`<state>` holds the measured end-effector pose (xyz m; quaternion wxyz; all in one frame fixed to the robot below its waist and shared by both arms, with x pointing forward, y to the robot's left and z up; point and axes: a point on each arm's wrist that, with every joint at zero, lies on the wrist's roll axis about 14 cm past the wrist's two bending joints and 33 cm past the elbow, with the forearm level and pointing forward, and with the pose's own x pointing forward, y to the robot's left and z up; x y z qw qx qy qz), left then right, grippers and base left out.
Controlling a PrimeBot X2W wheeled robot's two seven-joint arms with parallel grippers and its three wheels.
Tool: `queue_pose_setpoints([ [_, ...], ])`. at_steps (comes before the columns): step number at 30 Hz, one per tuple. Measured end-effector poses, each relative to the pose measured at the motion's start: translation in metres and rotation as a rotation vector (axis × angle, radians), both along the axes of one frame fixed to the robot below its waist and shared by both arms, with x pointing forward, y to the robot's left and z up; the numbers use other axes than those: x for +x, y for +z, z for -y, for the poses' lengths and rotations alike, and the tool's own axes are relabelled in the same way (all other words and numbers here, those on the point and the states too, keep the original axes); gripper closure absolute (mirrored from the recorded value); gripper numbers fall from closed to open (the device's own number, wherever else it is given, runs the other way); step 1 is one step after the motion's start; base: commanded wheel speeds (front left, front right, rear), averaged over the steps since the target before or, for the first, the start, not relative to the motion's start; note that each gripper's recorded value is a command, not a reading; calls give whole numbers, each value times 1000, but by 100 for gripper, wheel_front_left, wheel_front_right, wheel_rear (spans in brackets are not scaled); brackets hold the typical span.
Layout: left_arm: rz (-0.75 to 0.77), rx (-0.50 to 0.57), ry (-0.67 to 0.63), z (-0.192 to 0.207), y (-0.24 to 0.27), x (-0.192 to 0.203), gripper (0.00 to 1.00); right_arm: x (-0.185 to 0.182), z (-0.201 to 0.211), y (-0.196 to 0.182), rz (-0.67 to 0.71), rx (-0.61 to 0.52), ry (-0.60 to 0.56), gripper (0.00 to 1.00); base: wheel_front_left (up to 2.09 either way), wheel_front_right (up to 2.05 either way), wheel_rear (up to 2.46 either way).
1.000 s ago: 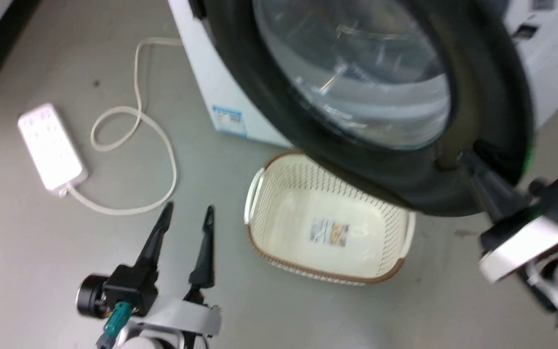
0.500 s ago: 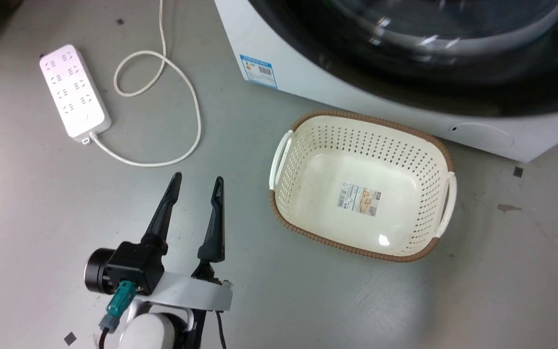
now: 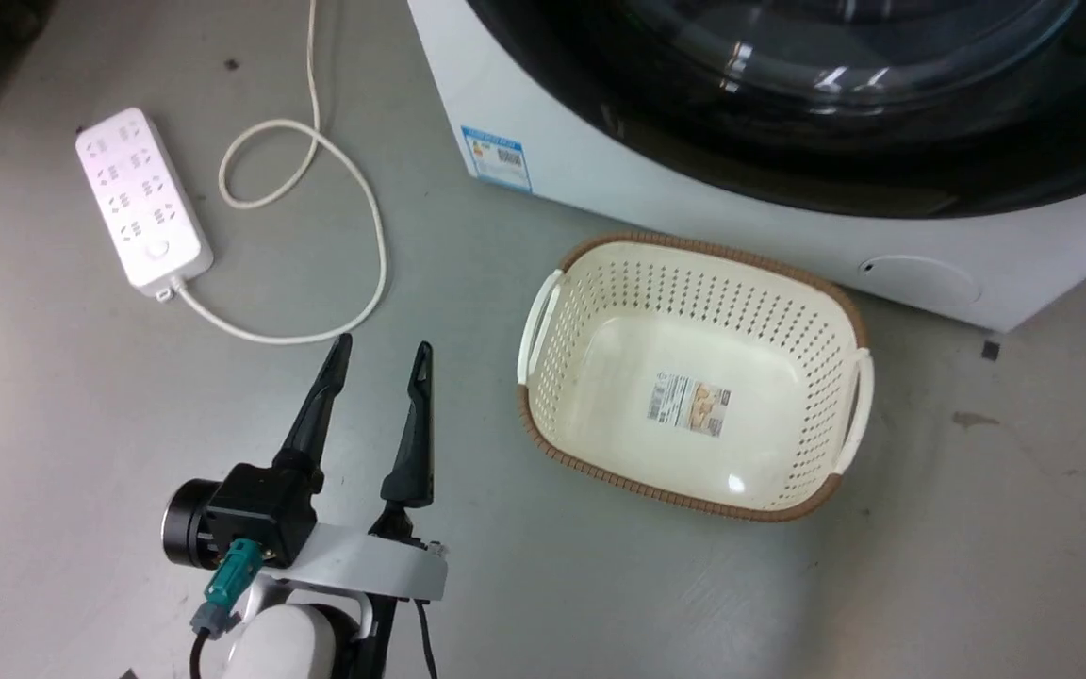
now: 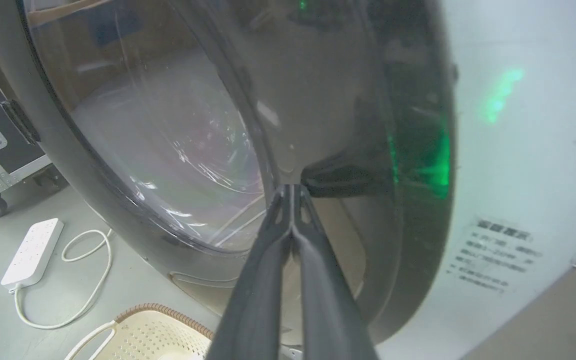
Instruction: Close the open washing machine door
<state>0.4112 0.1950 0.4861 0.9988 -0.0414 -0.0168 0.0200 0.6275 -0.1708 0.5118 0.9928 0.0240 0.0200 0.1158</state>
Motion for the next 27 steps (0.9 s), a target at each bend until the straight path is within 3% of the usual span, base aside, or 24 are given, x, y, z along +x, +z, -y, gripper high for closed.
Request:
queue_pose_setpoints([
  [2,16,-2,1,-1,6,-1,0,-6,1,10,33,2,-3,0,0,0,0],
  [15,71,-14,3,0,28,-31,0,-111,-11,30,130,-29,72,0,0,0,0],
  [22,100,-25,-69,19,37,-41,0,-179,-5,43,210,-25,30,0,0,0,0],
  [27,107,-17,-99,28,39,-45,0,-219,12,40,228,-10,-74,0,0,0,0],
])
